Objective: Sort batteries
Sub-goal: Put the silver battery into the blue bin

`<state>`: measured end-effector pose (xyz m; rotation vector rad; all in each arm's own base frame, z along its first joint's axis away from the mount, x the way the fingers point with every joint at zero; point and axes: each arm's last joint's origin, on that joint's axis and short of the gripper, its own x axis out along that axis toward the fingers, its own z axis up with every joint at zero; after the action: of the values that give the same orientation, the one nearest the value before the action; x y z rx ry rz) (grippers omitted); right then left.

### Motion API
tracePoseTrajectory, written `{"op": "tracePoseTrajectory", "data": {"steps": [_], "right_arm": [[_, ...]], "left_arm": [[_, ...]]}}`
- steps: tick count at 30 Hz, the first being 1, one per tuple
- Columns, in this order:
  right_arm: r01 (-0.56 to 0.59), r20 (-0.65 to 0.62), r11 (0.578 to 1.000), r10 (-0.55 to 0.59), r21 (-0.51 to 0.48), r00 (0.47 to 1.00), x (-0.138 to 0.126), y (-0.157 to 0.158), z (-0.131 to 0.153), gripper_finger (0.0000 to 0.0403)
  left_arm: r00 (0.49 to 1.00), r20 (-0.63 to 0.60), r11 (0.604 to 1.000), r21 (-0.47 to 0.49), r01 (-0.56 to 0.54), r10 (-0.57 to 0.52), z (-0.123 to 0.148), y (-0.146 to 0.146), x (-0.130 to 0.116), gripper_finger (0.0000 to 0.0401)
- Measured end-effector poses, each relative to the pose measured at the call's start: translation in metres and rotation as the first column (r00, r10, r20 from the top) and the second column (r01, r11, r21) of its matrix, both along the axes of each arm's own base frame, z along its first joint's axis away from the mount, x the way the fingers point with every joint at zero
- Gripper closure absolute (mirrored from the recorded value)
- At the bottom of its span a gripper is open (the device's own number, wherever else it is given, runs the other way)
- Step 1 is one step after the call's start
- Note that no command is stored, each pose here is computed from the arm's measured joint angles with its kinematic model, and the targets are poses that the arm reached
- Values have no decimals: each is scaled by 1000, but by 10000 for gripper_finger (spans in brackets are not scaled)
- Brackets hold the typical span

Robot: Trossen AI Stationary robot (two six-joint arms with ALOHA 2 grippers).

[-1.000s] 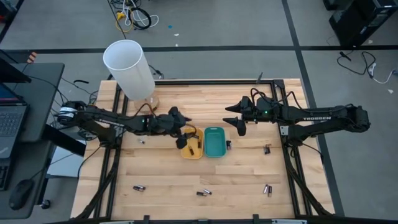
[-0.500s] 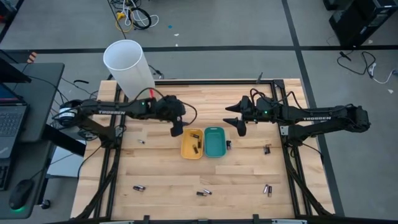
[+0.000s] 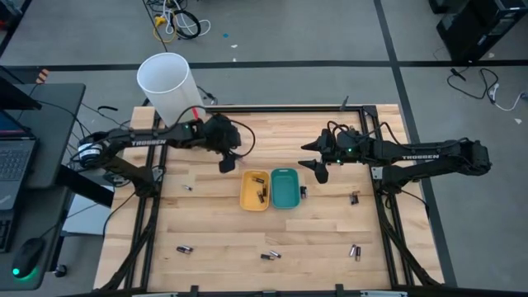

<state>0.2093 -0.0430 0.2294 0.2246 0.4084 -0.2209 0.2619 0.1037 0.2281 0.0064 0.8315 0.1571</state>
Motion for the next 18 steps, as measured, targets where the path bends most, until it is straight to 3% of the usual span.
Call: {"op": "tracePoseTrajectory", "data": {"steps": [8,15,18], "right_arm": [[3,0,1000,-3,-7,1000,0,-1,0,114],[12,-6,1000,-12,11,1000,-1,-1,-1,115],[27,-12,999,-26,46,1000,-1,-1,-2,114]], "left_arm": [[997,-70,999,48,19,-15,-8,17,-8,186],[965,-186,980,39,196,-186,-38,23,0,200],[956,-204,974,44,223,-210,-50,26,6,200]]}}
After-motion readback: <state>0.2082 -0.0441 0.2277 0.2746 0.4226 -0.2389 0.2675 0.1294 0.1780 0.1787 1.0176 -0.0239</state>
